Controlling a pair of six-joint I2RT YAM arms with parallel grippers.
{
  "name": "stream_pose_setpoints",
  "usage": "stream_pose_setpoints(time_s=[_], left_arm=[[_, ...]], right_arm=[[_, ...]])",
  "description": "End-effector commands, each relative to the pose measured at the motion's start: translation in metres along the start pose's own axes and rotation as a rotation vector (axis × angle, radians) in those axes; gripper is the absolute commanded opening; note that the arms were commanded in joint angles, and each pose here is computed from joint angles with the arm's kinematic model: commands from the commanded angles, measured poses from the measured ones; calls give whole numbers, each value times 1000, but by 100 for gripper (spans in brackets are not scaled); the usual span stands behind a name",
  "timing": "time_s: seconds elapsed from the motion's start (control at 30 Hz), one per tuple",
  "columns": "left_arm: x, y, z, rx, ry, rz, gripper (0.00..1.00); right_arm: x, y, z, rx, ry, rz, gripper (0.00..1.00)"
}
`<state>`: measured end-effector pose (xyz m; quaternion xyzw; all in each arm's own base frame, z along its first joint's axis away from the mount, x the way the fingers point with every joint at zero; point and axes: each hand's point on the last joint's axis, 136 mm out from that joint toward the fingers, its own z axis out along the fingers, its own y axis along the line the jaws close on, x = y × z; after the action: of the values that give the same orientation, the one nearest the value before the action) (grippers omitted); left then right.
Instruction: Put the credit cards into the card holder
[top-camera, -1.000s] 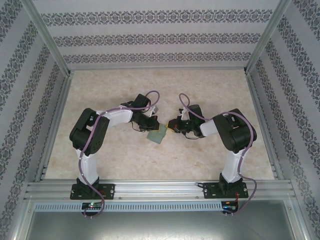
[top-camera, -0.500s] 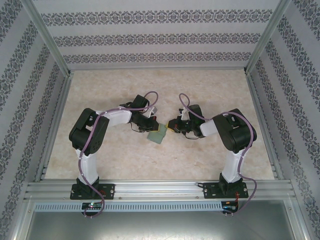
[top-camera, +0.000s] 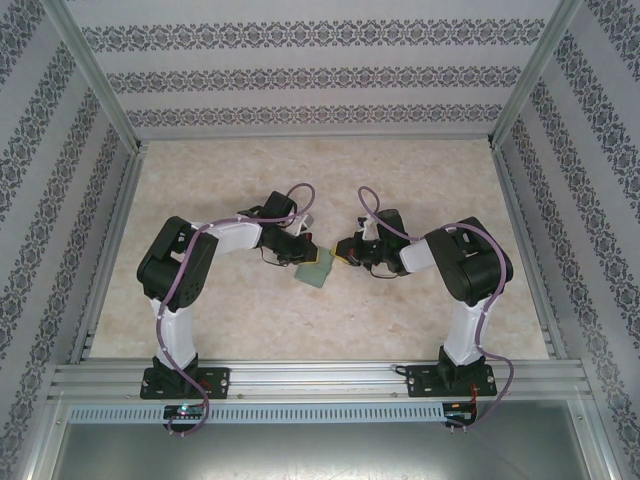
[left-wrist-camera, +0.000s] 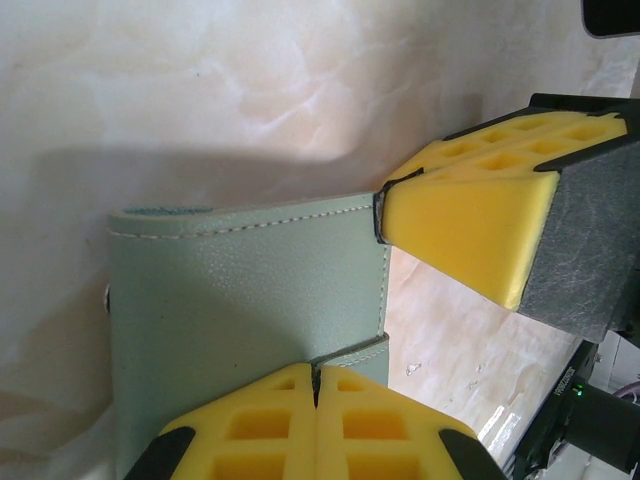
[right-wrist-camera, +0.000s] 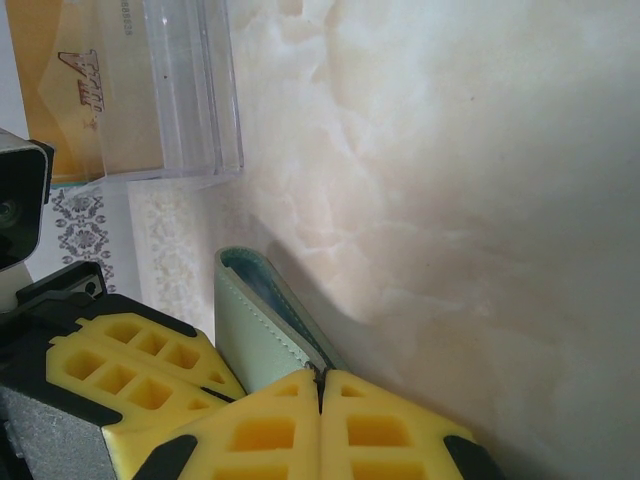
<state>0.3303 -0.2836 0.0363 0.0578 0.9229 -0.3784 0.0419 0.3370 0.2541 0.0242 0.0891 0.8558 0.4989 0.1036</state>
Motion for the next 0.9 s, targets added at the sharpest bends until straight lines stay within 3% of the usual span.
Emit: stream_pose_setpoints(time_s=[0.0,0.2,0.4,0.57,0.87], left_arm=[[17,10,6,-28,27,4,0],[19,18,10,-41,28,-6,0],[19,16,8,-38,21,-2,0],[19,16,8,-39,23,-4,0],[20,16,5,-45,14,-3,0]], right_arm=[[-4,15,-1,-30,-8,-7,2],[-8,52,-23,-77,-28,-55,9],[19,66,-27,-48,5,-100,10],[29,55,-22,2,-20,-88,10],[41,36,3,31,44,-54,6]])
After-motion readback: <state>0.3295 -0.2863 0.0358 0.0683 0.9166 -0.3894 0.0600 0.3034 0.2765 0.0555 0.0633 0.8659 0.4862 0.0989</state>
